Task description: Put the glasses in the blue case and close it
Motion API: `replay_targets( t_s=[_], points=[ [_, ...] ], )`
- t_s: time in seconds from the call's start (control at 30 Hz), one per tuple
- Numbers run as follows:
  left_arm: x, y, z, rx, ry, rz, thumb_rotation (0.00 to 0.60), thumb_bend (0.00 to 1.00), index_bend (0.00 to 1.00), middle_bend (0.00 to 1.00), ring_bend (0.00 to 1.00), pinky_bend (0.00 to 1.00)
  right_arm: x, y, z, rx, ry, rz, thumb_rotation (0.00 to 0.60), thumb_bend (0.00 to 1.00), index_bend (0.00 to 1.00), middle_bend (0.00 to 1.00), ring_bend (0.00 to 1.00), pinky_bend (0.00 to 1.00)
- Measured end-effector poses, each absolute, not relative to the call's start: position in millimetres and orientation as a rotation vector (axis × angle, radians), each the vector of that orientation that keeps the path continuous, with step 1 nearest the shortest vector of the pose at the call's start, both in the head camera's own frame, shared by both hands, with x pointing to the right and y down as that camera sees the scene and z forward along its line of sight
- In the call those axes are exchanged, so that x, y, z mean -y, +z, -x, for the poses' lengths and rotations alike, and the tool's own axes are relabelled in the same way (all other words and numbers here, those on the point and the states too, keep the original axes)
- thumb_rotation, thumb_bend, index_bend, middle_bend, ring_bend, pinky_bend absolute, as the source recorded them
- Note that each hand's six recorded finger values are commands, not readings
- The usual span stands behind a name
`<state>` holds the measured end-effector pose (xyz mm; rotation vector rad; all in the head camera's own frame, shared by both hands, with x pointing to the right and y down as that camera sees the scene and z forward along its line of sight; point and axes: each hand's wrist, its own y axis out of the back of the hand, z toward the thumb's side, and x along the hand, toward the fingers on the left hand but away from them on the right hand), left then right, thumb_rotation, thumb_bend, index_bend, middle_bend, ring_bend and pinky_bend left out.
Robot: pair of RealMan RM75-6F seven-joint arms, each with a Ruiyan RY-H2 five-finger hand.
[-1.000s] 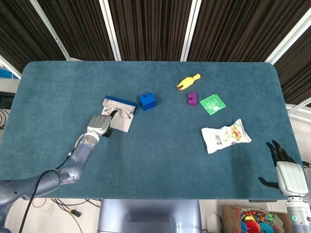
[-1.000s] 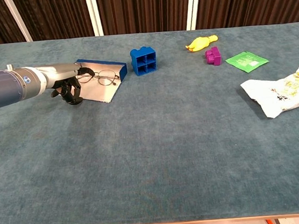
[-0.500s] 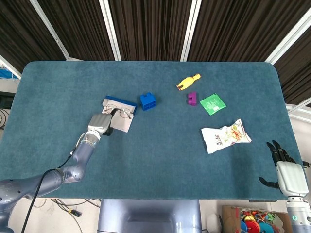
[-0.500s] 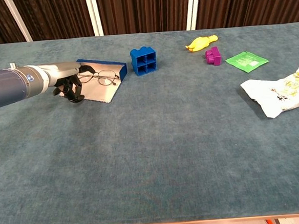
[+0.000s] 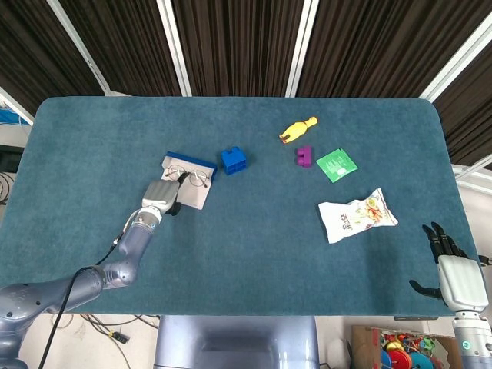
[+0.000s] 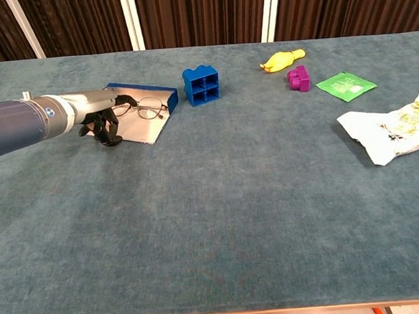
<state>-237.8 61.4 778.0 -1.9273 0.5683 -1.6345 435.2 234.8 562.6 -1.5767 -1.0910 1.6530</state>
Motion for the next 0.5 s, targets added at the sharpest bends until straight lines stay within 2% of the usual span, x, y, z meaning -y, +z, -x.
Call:
replay_targets(
  t_s=[0.5],
  points=[
    [-48,781,223,-0.582,-1.636,1.895,0.6,0.44,0.0,0.63,0.63,0.76,-235,563,-435,1.095,1.655,1.581,0.6,0.18,0.02,0.0,0.16,0.32]
  ],
)
